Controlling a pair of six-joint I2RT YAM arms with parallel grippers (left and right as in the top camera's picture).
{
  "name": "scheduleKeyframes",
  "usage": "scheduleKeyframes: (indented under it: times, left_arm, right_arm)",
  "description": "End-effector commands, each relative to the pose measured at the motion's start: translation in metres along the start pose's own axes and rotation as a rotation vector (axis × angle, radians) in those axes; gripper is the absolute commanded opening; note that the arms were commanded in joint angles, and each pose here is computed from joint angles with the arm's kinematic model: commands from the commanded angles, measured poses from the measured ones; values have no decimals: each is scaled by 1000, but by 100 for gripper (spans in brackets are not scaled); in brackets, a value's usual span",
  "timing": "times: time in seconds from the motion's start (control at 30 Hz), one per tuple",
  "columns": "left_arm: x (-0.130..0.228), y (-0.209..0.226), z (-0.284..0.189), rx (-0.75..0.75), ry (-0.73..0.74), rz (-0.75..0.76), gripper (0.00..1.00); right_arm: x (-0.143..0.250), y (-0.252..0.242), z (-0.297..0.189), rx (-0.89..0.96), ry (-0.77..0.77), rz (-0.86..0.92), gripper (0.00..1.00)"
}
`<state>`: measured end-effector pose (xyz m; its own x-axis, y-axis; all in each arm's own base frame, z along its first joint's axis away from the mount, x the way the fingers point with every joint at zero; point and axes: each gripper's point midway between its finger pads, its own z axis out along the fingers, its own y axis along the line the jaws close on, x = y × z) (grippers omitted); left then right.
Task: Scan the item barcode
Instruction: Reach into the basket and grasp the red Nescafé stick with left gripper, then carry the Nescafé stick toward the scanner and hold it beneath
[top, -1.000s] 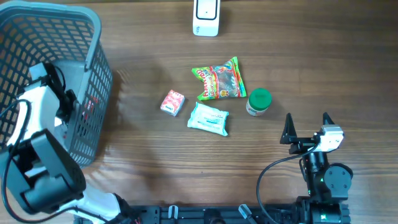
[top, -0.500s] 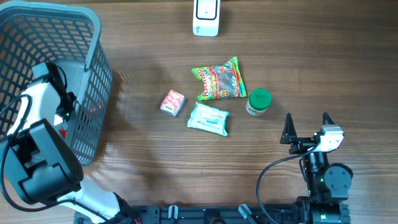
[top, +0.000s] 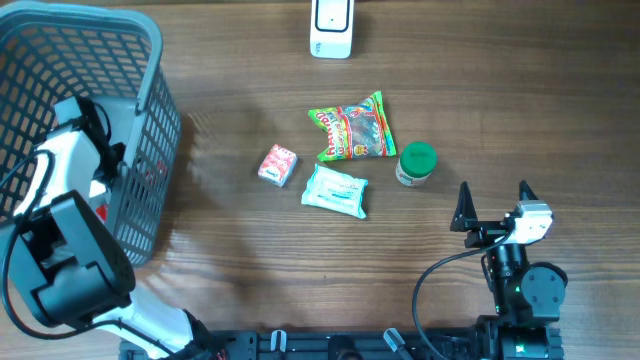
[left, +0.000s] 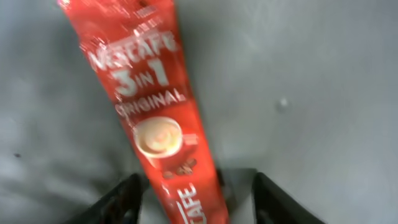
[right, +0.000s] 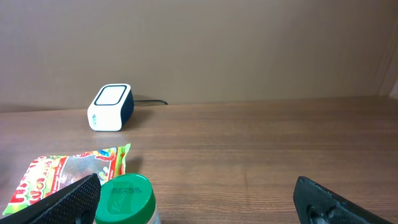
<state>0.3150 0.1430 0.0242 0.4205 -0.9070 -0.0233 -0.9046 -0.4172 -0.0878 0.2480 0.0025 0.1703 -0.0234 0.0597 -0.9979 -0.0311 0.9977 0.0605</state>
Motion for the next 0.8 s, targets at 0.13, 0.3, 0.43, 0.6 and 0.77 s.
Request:
scheduleKeyframes:
  times: [0.13, 0.3, 0.43, 0.6, 0.77]
  left_arm:
    - [14, 17, 27, -75, -30, 75, 37]
    - [5, 25, 26, -108, -82, 80, 48]
    - [5, 25, 26, -108, -82, 80, 40]
    - [2, 25, 26, -111, -101, 81, 45]
    - [-8, 25, 25, -109, -156, 84, 47]
  right_arm:
    - [-1, -1, 0, 9, -6, -5, 100]
    - [-1, -1, 0, 9, -6, -5, 100]
    - [-1, -1, 0, 9, -6, -5, 100]
    - [-1, -1, 0, 9, -6, -5, 100]
    - [-1, -1, 0, 9, -6, -5, 100]
